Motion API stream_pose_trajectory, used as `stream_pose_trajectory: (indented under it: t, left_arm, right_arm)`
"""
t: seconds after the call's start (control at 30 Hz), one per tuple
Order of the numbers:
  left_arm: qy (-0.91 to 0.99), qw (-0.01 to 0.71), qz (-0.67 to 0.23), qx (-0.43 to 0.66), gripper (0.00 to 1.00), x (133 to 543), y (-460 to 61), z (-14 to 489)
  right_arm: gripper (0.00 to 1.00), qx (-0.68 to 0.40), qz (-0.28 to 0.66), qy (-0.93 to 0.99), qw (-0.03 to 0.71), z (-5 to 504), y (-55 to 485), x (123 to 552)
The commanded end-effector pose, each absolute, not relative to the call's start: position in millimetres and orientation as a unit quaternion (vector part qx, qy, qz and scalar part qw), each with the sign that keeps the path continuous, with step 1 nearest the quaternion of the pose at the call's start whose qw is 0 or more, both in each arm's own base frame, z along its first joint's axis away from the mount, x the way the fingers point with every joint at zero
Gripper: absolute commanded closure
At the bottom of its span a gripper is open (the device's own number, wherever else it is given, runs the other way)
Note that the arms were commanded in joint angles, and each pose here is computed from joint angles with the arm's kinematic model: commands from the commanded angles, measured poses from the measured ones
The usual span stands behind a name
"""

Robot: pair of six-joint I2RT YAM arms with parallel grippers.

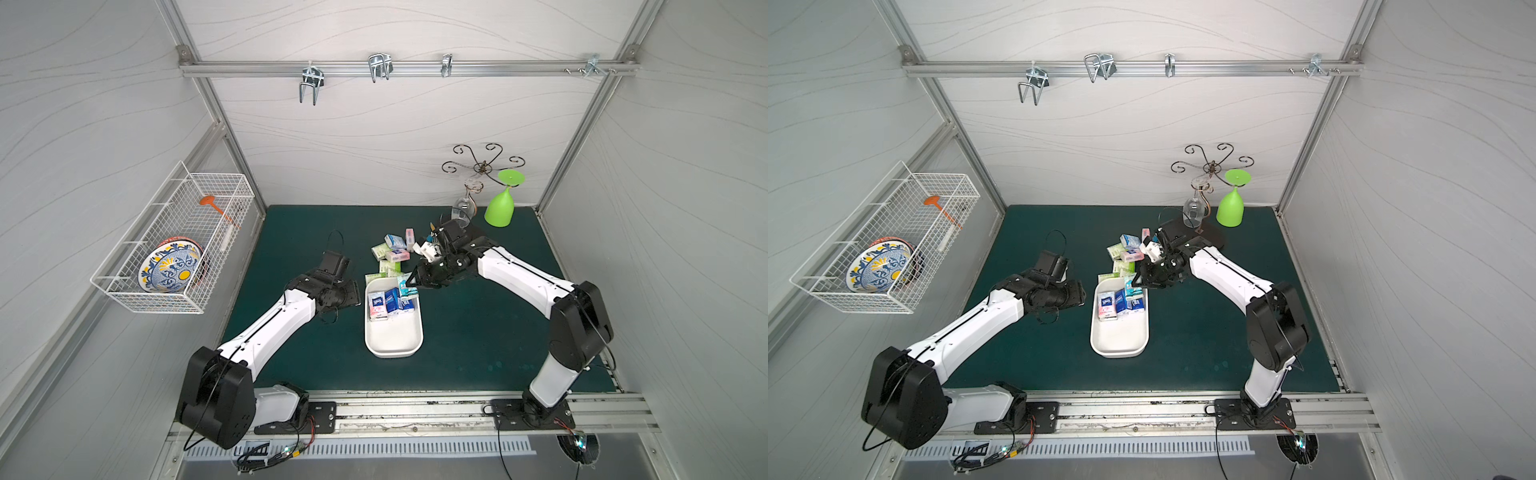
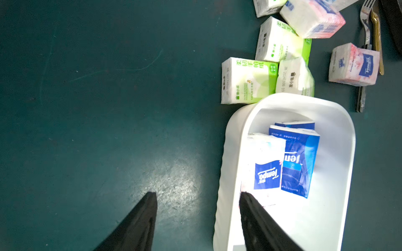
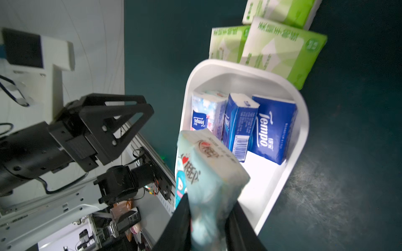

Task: Put the pocket tissues into the storage box
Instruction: Place the pocket tissues in the storage box.

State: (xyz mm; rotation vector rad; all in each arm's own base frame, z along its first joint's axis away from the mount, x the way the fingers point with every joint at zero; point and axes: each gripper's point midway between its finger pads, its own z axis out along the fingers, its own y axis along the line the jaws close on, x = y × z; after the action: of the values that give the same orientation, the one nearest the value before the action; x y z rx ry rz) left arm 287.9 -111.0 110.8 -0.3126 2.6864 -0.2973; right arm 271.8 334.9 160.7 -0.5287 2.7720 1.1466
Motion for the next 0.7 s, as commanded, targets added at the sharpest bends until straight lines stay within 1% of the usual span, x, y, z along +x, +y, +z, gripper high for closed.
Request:
stream_pose_trajectory:
  t: [0.0,0.2,0.43,0.53,0.67]
  left_arm:
    - [0.959,0.233,-0.118,-0.107,0.35,295.9,-113.1,131.8]
    - [0.959,0.235,-0.112,-0.109,0.35,292.8,-109.6,131.4]
    - [0.959,0.235,-0.111,-0.11,0.35,291.6,-108.7,130.1]
    - [0.96,0.234,-0.112,-0.109,0.35,292.0,-109.4,130.0]
    - [0.959,0.236,-0.111,-0.109,0.35,292.3,-109.1,131.5]
  right_arm:
    - [0.7,-0.194,0.348,0.917,0.026,140.9,337.4,264.6]
    - [0.7,-0.186,0.319,0.929,0.024,118.2,340.6,276.2]
    - [0.7,-0.166,0.267,0.948,0.055,108.4,330.0,292.8]
    - [0.66,-0.17,0.262,0.949,0.052,105.7,333.2,293.0]
    - [0.57,-0.18,0.243,0.951,0.058,104.8,334.3,291.5]
